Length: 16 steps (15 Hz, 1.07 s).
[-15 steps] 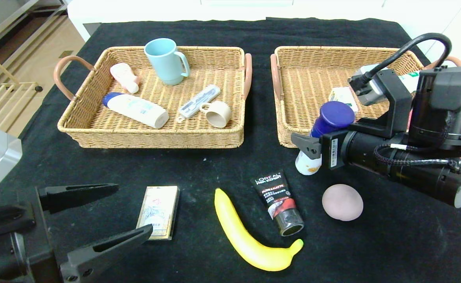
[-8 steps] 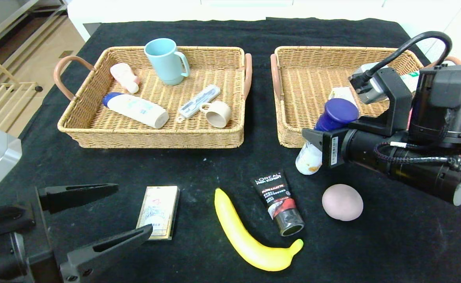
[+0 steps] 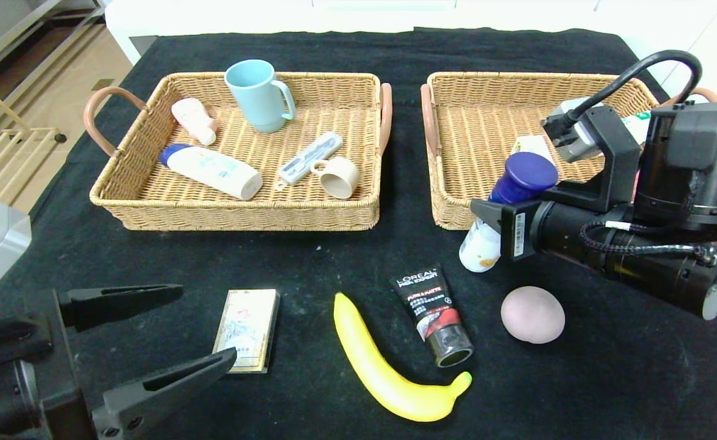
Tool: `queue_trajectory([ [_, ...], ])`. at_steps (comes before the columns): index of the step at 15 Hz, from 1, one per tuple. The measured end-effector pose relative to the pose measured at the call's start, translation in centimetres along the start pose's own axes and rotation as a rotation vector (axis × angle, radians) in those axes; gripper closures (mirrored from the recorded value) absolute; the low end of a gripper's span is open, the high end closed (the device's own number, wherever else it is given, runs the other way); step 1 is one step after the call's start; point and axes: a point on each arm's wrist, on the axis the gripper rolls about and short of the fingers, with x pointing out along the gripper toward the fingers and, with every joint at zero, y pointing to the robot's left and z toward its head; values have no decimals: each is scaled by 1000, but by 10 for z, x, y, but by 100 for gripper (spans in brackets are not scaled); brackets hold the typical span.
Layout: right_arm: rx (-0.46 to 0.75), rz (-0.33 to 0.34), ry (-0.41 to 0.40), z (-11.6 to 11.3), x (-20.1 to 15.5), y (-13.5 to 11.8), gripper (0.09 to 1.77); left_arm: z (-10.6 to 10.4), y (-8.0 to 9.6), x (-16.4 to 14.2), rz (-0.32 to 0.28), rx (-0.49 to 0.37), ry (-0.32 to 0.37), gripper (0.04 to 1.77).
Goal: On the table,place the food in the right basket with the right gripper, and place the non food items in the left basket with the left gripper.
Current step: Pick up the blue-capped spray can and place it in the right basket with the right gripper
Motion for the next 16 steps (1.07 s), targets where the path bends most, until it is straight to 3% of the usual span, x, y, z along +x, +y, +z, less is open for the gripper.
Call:
queue_trajectory([
  [9, -13, 28, 20, 4, -15, 2, 102, 0, 0, 0, -2, -1, 3, 9],
  [12, -10, 37, 10, 16, -33, 1, 102, -1, 0, 1, -2, -2, 5, 9],
  [16, 8, 56, -78, 46, -55, 1, 102, -1, 0, 2, -3, -3, 10, 9],
])
